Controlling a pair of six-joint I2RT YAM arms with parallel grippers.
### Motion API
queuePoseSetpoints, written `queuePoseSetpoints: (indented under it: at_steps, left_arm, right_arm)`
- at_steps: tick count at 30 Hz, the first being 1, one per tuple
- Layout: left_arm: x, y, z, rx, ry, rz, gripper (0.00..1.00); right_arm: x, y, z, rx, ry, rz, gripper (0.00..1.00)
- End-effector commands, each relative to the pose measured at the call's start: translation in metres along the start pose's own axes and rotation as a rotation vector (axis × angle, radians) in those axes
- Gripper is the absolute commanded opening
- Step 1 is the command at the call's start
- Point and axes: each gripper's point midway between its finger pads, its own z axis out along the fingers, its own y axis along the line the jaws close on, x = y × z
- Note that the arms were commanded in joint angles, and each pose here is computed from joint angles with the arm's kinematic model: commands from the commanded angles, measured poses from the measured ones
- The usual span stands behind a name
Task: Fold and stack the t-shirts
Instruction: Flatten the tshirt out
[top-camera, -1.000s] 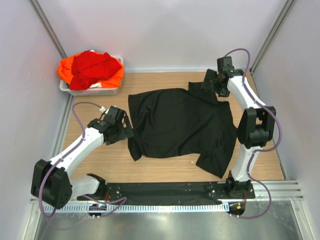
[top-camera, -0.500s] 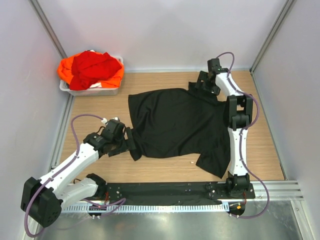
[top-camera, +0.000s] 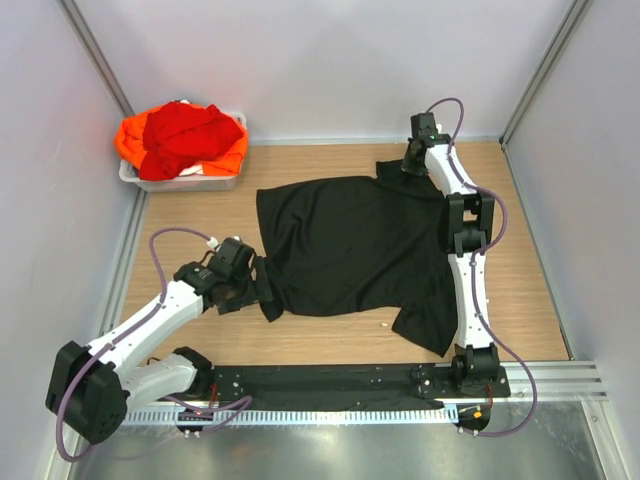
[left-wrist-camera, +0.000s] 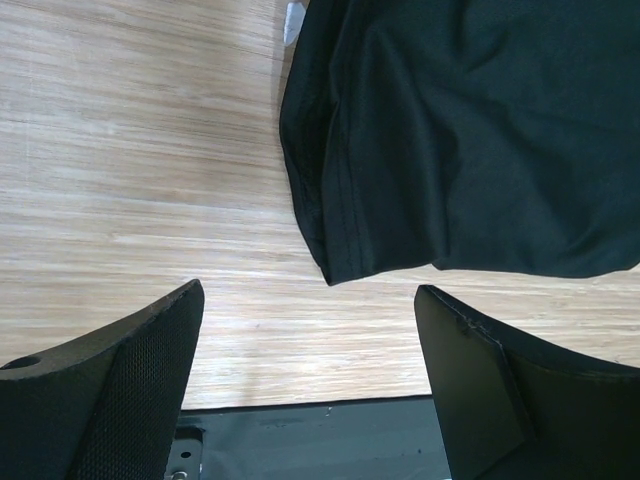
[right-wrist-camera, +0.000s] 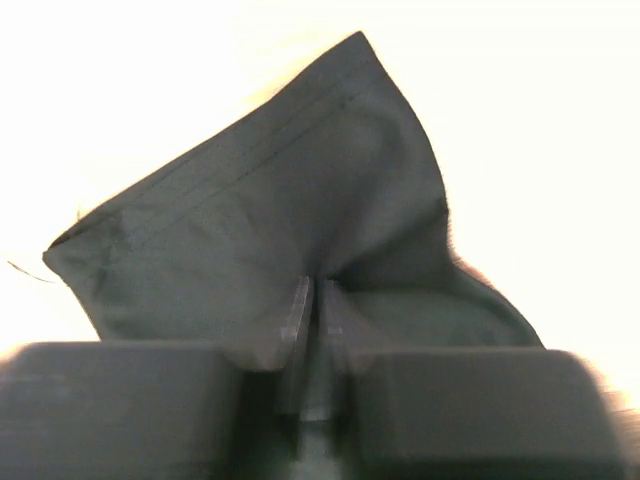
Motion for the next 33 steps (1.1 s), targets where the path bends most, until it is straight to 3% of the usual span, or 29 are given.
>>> queuePoseSetpoints:
  at_steps: [1,2,4,11,18,20,21,22,23,26,28,33]
  left_arm:
    - [-0.004,-0.005,0.003,0.009,-0.003,0.009,0.86]
    - [-0.003,-0.005,0.003,0.005,0.0,0.011,0.86]
    - [-0.003,-0.003,0.006,-0.008,0.006,0.014,0.86]
    - [-0.005,-0.002,0.011,-0.033,0.012,0.025,0.85]
    - [-0.011,-0.005,-0.008,-0.011,-0.019,0.003,0.85]
    - [-0.011,-0.005,-0.013,-0.008,-0.024,-0.006,0.85]
    - [-0.012,-0.004,-0.018,-0.002,-0.036,-0.012,0.85]
    - [-0.012,-0.004,-0.02,-0.002,-0.038,-0.023,0.85]
    - [-0.011,-0.002,-0.023,-0.001,-0.041,-0.03,0.85]
    - [-0.01,-0.003,-0.029,0.028,-0.063,-0.062,0.84]
    - [-0.009,-0.002,-0.03,0.039,-0.069,-0.073,0.84]
    - [-0.002,-0.006,-0.022,0.065,-0.053,-0.093,0.81]
  right_arm:
    - [0.041,-0.02,0.034,0.079,0.101,-0.03,0.07]
    - [0.038,-0.021,0.036,0.084,0.086,-0.025,0.01]
    - [0.033,-0.019,0.038,0.076,0.071,-0.012,0.02]
    - [-0.046,-0.016,0.032,0.074,-0.197,0.066,0.02]
    - [-0.092,-0.029,0.029,0.144,-0.393,0.095,0.01]
    - [-0.112,-0.024,0.02,0.113,-0.452,0.116,0.33]
    - [-0.12,-0.02,0.013,0.087,-0.47,0.118,0.8]
    - [-0.127,-0.013,0.005,0.054,-0.486,0.121,0.93]
    - [-0.142,-0.005,-0.019,0.02,-0.516,0.132,0.99]
    - [-0.15,0.01,-0.052,-0.061,-0.527,0.131,1.0]
    - [-0.173,0.017,-0.109,-0.096,-0.598,0.136,1.0]
    - [-0.17,-0.001,-0.191,-0.038,-0.621,0.109,1.0]
